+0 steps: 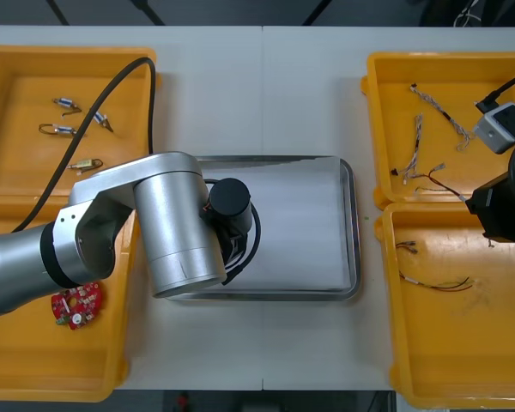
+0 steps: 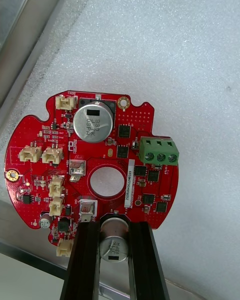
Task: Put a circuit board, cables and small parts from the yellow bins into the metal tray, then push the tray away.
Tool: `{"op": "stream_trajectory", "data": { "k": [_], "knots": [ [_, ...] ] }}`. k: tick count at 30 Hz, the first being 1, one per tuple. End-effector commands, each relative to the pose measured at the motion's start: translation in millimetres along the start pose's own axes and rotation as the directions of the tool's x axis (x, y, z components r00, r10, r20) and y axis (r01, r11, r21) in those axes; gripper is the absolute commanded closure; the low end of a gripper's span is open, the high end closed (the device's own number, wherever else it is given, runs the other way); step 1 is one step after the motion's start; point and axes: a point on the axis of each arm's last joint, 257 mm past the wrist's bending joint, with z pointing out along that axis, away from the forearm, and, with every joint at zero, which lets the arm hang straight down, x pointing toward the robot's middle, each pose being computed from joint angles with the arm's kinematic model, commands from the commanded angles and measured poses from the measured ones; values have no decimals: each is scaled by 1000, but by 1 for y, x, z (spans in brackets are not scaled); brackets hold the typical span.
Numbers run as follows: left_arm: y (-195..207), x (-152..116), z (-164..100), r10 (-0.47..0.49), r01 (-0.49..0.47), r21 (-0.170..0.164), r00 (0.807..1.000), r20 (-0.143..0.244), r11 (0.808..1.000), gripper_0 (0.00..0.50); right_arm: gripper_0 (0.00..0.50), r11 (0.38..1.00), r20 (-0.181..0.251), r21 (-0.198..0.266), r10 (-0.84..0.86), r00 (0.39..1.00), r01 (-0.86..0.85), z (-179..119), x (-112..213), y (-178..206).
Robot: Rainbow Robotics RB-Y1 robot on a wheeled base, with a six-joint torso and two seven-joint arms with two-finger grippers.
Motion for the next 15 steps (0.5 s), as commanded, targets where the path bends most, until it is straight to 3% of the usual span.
{"op": "stream_trajectory", "data": {
  "k": [1, 3, 7, 10, 15],
  "knots": [
    [-15, 0, -8, 33, -33, 35, 999, 8, 999, 452, 500, 1000, 31, 12, -11, 999, 11, -9, -12, 4],
    [-14, -2, -8, 32, -32, 34, 999, 11, 999, 340, 500, 1000, 31, 12, -11, 999, 11, -9, -12, 4],
    [-14, -7, -7, 32, -33, 40, 999, 17, 999, 188, 500, 1000, 31, 12, -11, 999, 11, -9, -12, 4],
    [-14, -10, -8, 32, -33, 45, 999, 22, 998, 112, 500, 1000, 31, 12, -11, 999, 11, -9, -12, 4],
    [-15, -19, -22, 45, -47, 58, 998, 31, 997, 55, 500, 1000, 31, 12, -11, 999, 11, -9, -12, 4]
  ]
}}
